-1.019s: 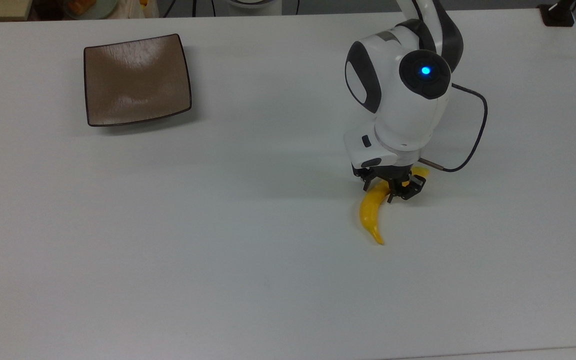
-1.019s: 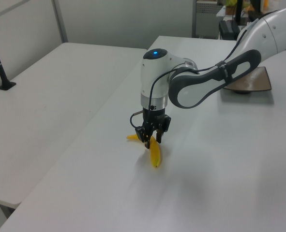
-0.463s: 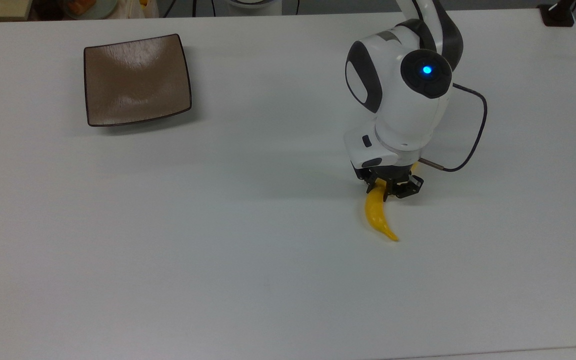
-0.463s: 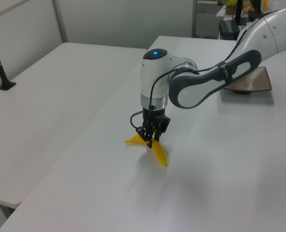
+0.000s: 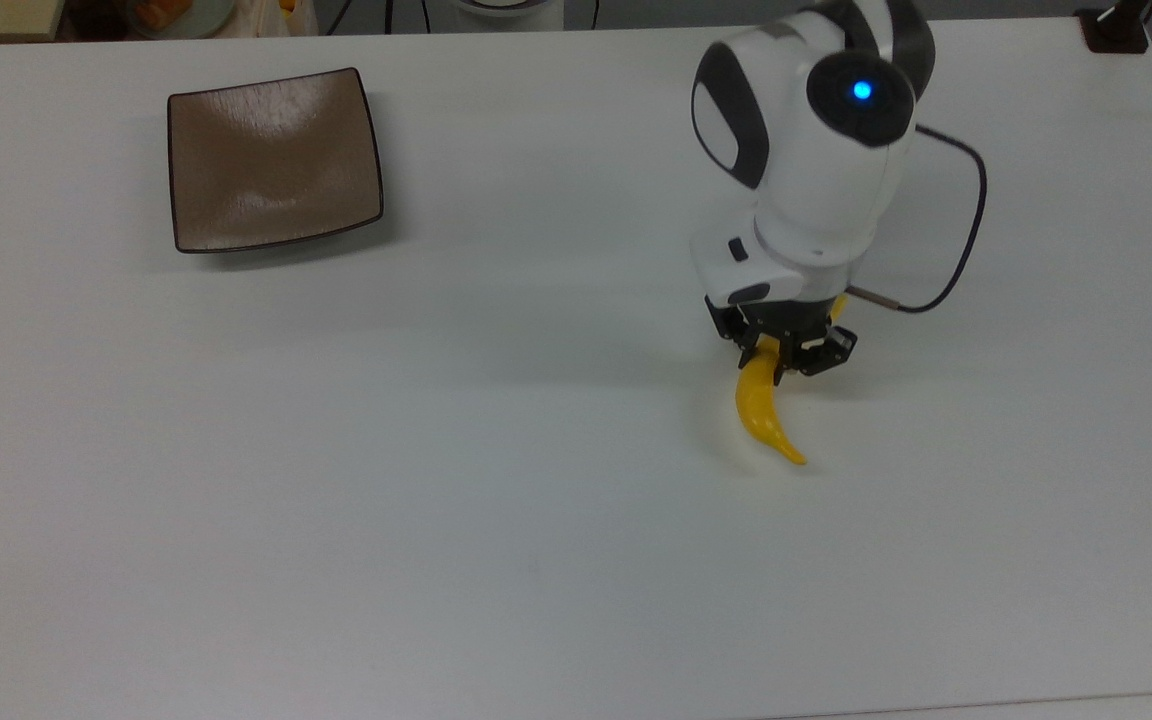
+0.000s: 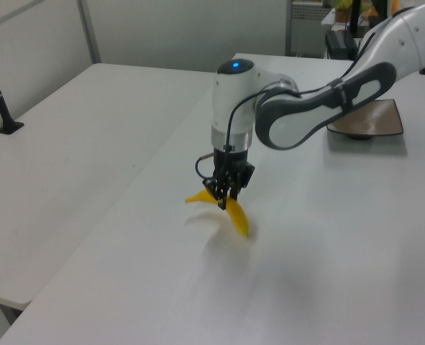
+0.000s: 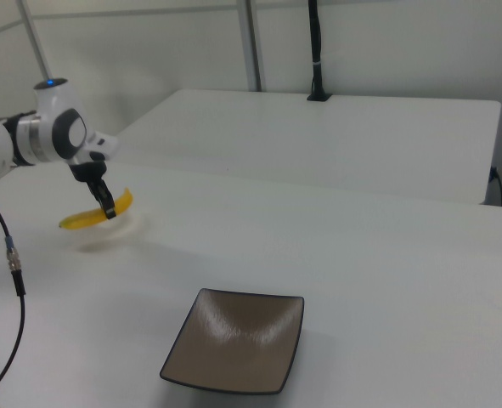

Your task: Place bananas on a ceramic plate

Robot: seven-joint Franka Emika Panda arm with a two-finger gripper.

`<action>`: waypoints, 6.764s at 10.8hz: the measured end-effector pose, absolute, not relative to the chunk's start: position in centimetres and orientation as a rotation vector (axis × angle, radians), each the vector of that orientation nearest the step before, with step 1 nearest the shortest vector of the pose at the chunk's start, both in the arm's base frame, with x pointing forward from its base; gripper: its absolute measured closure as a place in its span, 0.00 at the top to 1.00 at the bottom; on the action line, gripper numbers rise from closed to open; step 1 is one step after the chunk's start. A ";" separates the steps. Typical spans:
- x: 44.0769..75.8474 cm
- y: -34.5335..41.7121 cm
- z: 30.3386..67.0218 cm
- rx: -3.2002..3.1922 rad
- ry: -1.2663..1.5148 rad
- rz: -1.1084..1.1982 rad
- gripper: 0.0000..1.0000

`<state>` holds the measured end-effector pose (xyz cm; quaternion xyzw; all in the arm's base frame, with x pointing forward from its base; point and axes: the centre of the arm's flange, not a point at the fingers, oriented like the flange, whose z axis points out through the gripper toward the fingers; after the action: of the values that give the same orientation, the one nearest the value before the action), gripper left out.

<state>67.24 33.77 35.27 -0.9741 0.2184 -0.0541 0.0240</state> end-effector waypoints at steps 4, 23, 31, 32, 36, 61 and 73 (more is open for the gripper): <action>63.8 31.2 46.2 -2.962 0.649 -0.292 0.31; 52.3 -14.5 53.7 -3.089 0.238 0.014 0.31; 51.7 -21.4 42.9 -2.979 0.526 -0.093 0.31; 51.3 -22.1 41.8 -2.946 0.575 -0.101 0.31; 49.9 -23.5 39.2 -2.820 0.736 -0.159 0.31; 52.4 -11.1 62.0 -2.872 0.186 -0.089 1.00; 55.4 5.4 61.7 -3.009 -0.405 -0.061 1.00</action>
<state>55.45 5.43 61.65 -0.9895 -0.1332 -0.0199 0.0523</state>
